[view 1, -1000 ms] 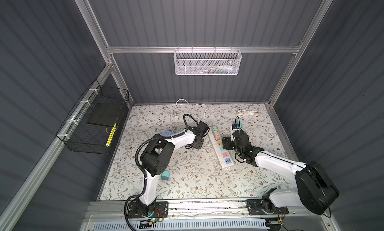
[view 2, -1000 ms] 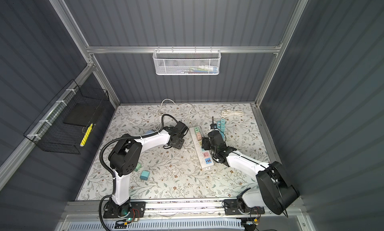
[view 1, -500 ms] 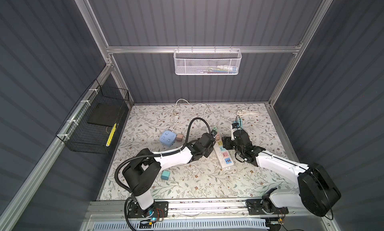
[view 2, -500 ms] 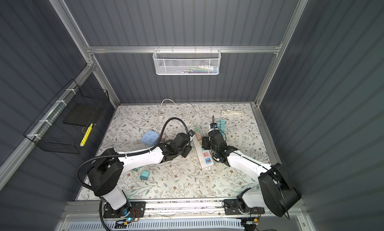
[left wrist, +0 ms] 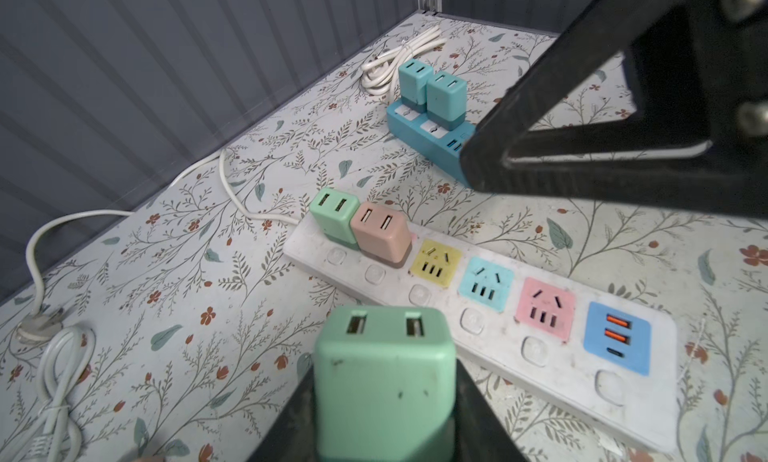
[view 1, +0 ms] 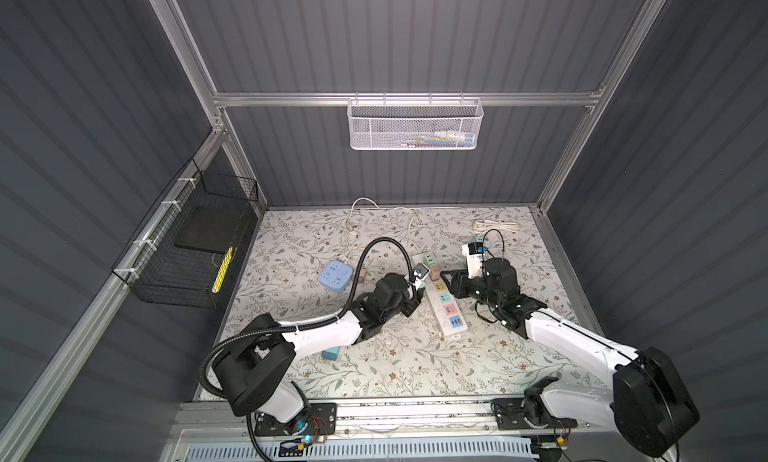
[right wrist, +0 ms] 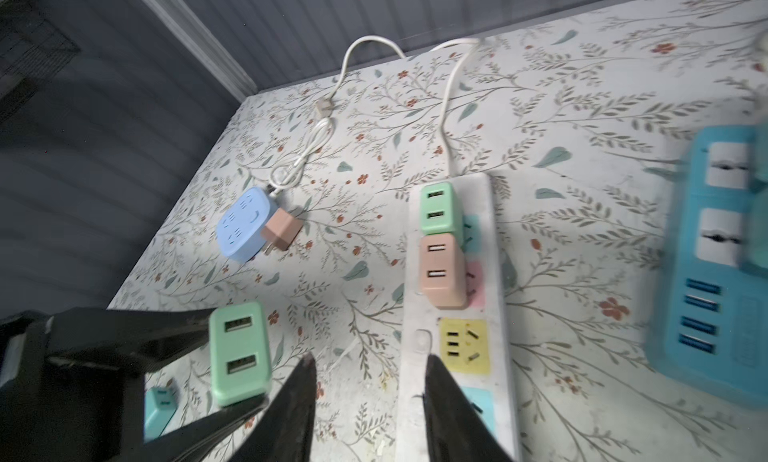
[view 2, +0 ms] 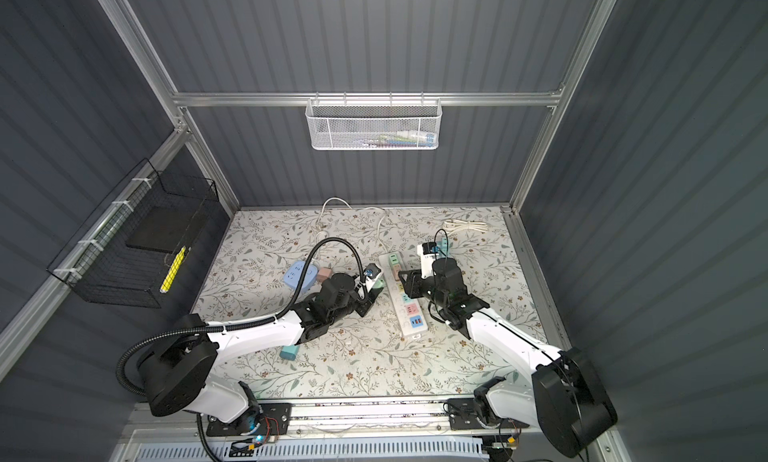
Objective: Insert the plug
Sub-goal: 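Pass the green charger from the left gripper into the right gripper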
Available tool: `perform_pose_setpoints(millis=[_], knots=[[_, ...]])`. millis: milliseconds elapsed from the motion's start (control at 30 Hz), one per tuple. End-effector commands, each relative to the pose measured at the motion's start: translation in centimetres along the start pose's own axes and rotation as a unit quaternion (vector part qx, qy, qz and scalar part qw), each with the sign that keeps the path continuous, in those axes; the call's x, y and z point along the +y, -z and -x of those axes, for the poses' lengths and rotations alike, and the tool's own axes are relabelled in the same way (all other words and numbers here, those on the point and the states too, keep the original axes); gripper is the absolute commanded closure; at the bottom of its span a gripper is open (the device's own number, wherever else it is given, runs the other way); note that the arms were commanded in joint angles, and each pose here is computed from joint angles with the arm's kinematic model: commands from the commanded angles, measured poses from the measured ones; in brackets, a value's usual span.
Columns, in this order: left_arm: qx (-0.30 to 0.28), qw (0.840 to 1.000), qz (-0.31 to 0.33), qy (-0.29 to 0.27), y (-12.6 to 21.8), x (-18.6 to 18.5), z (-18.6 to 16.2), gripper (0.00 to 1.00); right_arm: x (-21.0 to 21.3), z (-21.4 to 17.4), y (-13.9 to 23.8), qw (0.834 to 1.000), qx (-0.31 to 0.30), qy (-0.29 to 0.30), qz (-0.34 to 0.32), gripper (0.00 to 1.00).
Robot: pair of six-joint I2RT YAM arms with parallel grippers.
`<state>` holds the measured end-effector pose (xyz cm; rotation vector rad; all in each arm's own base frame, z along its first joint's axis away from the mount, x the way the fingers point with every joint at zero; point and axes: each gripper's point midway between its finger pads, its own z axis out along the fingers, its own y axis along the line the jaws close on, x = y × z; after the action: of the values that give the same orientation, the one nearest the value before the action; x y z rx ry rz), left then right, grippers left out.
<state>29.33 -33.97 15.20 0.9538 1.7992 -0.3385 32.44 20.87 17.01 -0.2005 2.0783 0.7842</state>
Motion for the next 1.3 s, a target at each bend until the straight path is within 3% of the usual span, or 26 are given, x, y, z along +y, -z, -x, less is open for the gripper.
perform_pose_setpoints(millis=[0,333,800,933,1133,1267], knots=[[-0.026,0.999,-0.015,-0.022,0.3,-0.8,1.9,0.80,2.7,-0.3,0.1,0.997,0.009,-0.001,0.081,0.51],[-0.028,0.998,-0.020,-0.059,0.4,-1.5,2.6,0.79,5.6,-1.2,-0.3,0.982,0.043,-0.016,0.182,0.50],[-0.036,0.997,-0.013,-0.070,0.4,-1.2,3.3,0.78,5.5,-2.3,-1.6,0.978,0.076,-0.026,0.190,0.58],[-0.034,0.997,-0.016,-0.069,0.3,-1.3,3.2,0.76,5.5,-2.4,-1.7,0.977,0.079,-0.028,0.194,0.66],[-0.029,0.997,-0.018,-0.068,0.2,-1.4,3.0,0.69,6.0,-2.3,-1.5,0.975,0.078,-0.029,0.207,0.75],[-0.027,0.998,-0.009,-0.059,0.3,-1.0,3.0,0.50,5.9,-2.0,-1.3,0.977,0.070,-0.025,0.202,0.77]])
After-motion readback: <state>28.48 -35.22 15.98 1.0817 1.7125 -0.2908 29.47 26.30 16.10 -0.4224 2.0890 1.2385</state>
